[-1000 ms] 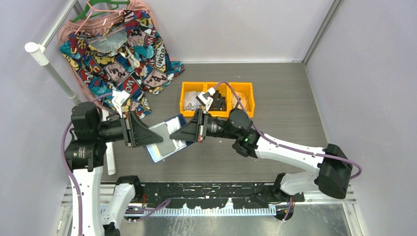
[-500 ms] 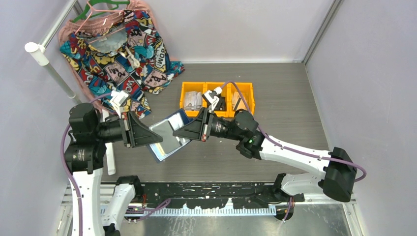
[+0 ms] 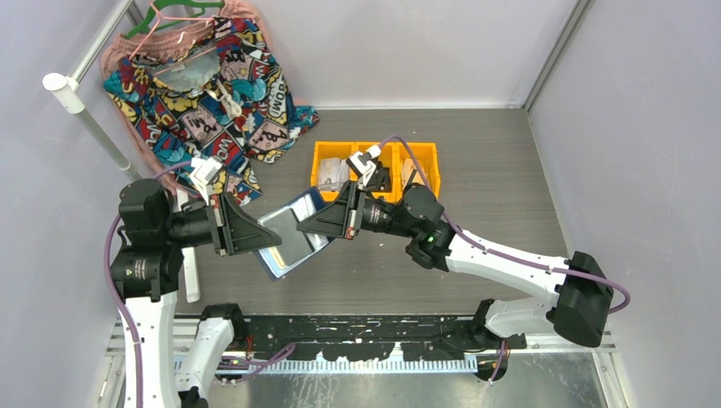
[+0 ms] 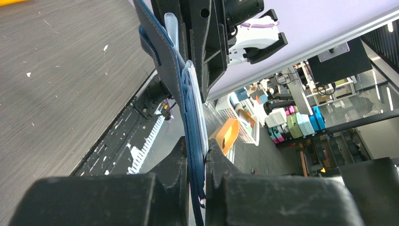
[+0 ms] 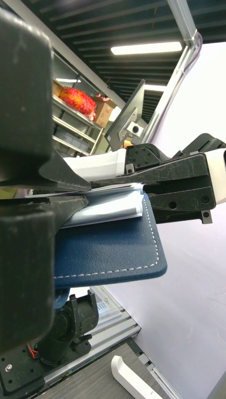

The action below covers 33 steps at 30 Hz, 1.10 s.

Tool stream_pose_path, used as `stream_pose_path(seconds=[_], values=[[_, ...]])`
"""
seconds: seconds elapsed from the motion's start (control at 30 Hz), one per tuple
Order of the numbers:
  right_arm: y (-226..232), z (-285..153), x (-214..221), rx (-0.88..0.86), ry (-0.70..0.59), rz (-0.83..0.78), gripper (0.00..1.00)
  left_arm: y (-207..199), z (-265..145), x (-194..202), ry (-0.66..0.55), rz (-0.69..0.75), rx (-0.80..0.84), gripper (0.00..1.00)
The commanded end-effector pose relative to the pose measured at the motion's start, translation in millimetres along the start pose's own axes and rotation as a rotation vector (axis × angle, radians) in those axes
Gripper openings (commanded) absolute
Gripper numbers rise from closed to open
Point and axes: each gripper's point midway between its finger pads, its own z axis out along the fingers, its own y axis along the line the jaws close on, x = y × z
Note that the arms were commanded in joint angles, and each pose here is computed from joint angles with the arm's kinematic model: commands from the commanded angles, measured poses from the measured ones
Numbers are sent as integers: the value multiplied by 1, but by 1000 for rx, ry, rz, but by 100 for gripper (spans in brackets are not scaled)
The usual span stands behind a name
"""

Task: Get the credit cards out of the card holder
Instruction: Remove the credit card from the card holder.

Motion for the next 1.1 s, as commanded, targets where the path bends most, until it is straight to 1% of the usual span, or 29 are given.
stream_pose_path(seconds=[0.0,0.07,0.17,0.27,0.33,0.4,0.5,0.63,0.67,0.7,0.77,0.87,0.93,1.07], values=[[28,-2,-9,-42,-37,-54,4,-18,-2,1,15,72,38,0],[29,-6,-12,-33,-52,-64,1,-18,-2,1,16,70,38,1],[31,-9,-14,-34,-63,-70,1,-19,-3,2,19,67,41,6],[32,-10,-15,-33,-66,-71,1,-19,-3,3,20,67,43,20],[31,-9,-15,-33,-68,-65,1,-20,-3,5,22,68,46,25],[30,-10,-16,-32,-73,-65,1,-21,-3,6,27,66,53,25],[29,-11,-17,-27,-82,-68,1,-22,-4,10,34,66,63,22],[29,-11,-19,-20,-97,-73,1,-24,-5,14,38,71,70,22],[29,-11,-20,-19,-100,-73,1,-24,-5,14,40,66,71,23],[30,-11,-21,-19,-104,-74,1,-24,-5,15,40,64,71,26],[30,-11,-22,-17,-109,-73,1,-24,-5,16,41,60,73,36],[30,-9,-24,-17,-114,-71,1,-24,-5,17,37,59,68,43],[30,-8,-25,-16,-118,-70,1,-21,-4,16,26,48,54,44],[28,-6,-27,-18,-129,-62,1,-10,-2,13,-7,3,19,36]])
